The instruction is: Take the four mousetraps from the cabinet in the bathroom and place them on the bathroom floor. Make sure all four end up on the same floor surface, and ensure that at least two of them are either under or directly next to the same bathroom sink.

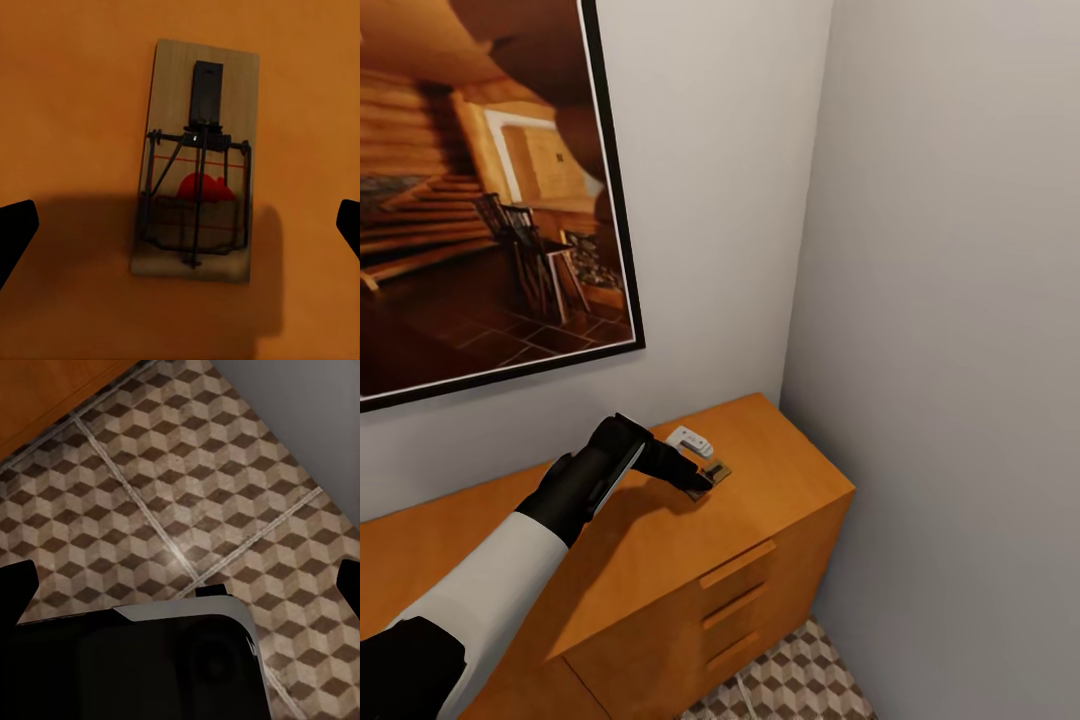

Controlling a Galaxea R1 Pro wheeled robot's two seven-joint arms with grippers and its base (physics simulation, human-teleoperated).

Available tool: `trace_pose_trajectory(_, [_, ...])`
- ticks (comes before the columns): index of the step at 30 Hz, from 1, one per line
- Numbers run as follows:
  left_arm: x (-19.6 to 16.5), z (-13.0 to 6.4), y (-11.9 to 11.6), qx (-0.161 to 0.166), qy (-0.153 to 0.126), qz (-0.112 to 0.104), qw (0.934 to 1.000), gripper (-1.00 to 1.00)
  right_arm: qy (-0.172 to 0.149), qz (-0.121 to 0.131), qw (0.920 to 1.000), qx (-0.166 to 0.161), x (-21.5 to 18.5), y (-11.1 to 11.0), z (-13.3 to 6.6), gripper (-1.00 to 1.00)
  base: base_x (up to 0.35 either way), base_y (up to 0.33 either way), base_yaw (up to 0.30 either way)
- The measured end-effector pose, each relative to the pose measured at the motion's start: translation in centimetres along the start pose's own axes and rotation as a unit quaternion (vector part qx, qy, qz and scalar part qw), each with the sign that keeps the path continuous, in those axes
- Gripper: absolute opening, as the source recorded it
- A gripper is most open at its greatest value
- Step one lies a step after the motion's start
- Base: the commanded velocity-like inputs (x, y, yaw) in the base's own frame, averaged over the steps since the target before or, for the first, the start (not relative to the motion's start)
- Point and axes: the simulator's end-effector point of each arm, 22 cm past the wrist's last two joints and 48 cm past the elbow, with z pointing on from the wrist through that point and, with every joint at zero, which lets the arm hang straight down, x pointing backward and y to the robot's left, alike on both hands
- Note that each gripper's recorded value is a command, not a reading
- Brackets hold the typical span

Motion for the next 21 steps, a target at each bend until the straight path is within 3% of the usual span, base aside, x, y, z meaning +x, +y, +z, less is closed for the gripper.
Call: trace_pose_trajectory(21, [0.71, 0.70, -0.08, 0.001, 0.010, 0.002, 0.9999, 1.00, 0.004, 0.000, 1.0000, 0.001, 0.28, -0.05, -0.09, 1.00, 0.000, 0.000, 0.000])
